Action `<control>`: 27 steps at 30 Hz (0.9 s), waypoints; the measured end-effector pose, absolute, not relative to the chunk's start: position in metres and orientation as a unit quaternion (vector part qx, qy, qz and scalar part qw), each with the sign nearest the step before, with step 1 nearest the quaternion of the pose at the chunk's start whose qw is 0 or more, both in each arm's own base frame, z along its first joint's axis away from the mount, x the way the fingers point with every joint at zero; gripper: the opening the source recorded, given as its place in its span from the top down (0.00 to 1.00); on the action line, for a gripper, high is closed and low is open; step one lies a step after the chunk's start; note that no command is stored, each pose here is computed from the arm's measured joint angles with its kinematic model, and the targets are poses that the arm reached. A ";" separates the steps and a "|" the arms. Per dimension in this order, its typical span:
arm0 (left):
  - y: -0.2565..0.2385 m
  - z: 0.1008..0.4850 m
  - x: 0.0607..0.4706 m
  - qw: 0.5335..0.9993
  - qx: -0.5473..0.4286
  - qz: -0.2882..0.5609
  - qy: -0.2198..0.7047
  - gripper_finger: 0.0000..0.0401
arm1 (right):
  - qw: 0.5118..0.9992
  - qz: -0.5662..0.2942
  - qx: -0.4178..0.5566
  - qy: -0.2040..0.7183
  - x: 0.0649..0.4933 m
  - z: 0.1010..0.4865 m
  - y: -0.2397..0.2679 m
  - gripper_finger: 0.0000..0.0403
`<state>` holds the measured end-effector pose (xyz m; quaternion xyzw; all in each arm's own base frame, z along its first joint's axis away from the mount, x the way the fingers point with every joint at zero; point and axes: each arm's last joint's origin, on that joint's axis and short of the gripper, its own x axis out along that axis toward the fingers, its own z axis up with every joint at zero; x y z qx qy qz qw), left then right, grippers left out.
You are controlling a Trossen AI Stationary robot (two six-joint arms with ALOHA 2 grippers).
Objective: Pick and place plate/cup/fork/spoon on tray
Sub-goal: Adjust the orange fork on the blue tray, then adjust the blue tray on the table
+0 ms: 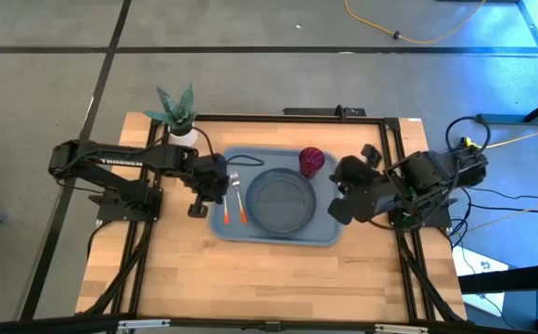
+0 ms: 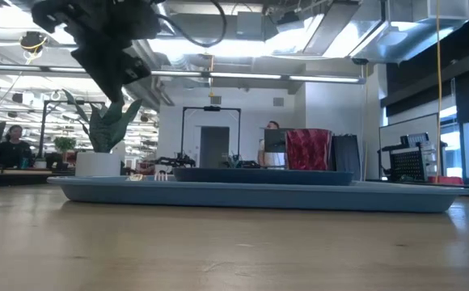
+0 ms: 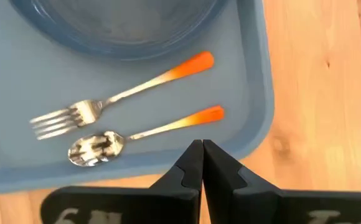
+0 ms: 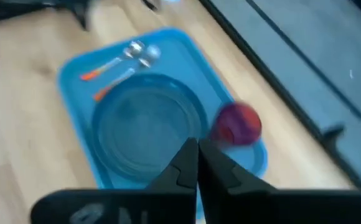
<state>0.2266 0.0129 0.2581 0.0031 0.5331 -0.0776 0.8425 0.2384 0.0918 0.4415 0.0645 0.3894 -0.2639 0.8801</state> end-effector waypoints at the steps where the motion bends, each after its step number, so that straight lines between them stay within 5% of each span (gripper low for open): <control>1: 0.012 0.258 0.226 0.841 -0.001 -0.076 0.536 1.00 | 0.873 -0.276 0.080 0.393 0.233 0.435 0.089 0.99; 17: 0.000 0.193 0.221 0.843 -0.039 -0.051 0.534 1.00 | 0.763 -0.330 0.271 0.486 0.235 0.298 0.067 0.99; 27: 0.001 0.159 0.227 0.816 -0.042 -0.023 0.576 1.00 | 0.754 -0.263 0.331 0.503 0.251 0.238 0.043 0.99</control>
